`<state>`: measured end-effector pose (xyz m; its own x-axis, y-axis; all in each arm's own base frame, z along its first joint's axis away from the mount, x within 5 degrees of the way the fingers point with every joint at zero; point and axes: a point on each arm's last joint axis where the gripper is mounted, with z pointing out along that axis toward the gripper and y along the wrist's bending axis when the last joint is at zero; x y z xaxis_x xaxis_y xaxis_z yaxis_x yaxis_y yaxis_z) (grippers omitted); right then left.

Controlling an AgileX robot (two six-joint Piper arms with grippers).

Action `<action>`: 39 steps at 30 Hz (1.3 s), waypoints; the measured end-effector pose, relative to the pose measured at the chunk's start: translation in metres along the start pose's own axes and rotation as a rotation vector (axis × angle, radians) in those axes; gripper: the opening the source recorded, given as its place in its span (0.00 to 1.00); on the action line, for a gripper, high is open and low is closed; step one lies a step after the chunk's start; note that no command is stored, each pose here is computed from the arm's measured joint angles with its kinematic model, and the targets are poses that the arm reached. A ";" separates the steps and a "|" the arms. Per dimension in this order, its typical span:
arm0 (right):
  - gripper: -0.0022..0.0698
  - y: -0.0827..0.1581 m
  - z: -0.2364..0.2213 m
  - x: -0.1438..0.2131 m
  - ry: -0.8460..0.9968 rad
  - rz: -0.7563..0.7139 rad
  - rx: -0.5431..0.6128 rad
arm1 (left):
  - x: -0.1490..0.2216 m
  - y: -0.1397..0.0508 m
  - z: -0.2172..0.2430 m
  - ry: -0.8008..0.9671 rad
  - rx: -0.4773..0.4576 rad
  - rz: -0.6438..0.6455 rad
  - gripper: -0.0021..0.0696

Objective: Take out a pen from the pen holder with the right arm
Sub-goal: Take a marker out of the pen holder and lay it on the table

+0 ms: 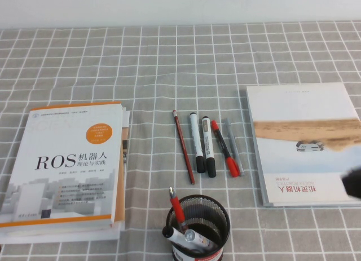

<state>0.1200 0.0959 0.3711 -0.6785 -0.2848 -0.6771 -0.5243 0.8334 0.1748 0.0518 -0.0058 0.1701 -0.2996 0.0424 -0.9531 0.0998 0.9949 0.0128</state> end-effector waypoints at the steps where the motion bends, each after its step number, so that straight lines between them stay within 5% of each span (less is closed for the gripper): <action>1: 0.01 0.000 -0.004 0.006 0.024 0.000 0.001 | 0.000 0.000 0.000 0.000 0.000 0.000 0.02; 11: 0.01 -0.010 -0.008 0.029 0.163 -0.035 0.085 | 0.000 0.000 0.000 0.000 0.000 0.000 0.02; 18: 0.01 -0.038 0.004 0.053 -0.115 0.037 0.194 | 0.000 0.000 0.000 0.000 0.000 0.000 0.02; 30: 0.01 -0.071 0.043 0.164 -0.653 0.039 0.468 | 0.000 0.000 0.000 0.000 0.000 0.000 0.02; 39: 0.01 -0.072 0.054 0.191 -0.760 0.114 0.475 | 0.000 0.000 0.000 0.000 0.000 0.000 0.02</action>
<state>0.0560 0.0071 0.1901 -0.1022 0.0611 -0.9929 -0.0929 0.9932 0.0707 0.0518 -0.0058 0.1701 -0.2996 0.0424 -0.9531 0.0998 0.9949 0.0128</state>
